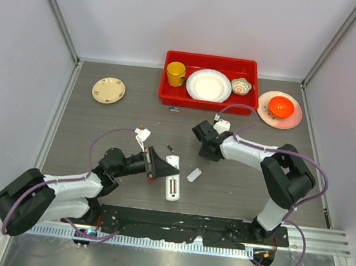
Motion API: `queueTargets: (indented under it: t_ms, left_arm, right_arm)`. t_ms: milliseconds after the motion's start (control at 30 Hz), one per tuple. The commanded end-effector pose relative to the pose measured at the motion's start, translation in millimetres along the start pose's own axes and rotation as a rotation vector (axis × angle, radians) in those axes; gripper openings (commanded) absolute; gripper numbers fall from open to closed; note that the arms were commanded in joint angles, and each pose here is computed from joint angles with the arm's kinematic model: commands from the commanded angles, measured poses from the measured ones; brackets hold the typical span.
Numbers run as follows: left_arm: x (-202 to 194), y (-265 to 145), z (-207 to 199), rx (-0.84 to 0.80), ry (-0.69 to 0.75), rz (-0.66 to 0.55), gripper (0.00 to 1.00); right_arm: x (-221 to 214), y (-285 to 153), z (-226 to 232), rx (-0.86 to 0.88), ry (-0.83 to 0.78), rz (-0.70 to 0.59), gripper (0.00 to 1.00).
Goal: Load the batteries into the remote control
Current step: Pick up the battery from the center of the board, then load the battery into the remote control.
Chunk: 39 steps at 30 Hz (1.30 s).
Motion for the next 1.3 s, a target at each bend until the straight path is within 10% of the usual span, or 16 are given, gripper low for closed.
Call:
queueTargets:
  t_ms: [0,267,533,867,1267]
  left_arm:
    - [5.0,-1.0,-15.2,-0.063,0.058,-0.026,0.0]
    - [5.4,-2.2,-16.3,-0.065,0.055,-0.031,0.0]
    - [7.1,-1.4,-16.4,-0.058,0.054,-0.037,0.0]
    - [27.5,13.7,-15.7,-0.052,0.071,-0.115,0.0]
    - [63.0,36.8,-15.3,-0.104,0.049,-0.311,0.0]
  right_arm:
    - [-13.0,6.5,-5.5,-0.044,-0.008,0.035,0.33]
    - [-12.5,12.7,-7.1,-0.057,-0.019,0.048,0.32]
    - [-13.3,8.7,-17.7,-0.075,-0.078,0.046,0.01]
    - [33.1,-131.1,-18.9,0.301,-0.277,-0.132,0.01]
    - [-38.7,-241.6,-29.9,0.553,-0.767,0.215,0.01]
Point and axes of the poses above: each gripper's point midway between its finger pads, its own y axis out along the fingers, its own z axis along the line the jaws close on, x = y × z, the point moved 1 cm from there along -y, back along the fingers, and after that the axes turned 3 degrees about -y, right-handed, at the moved point
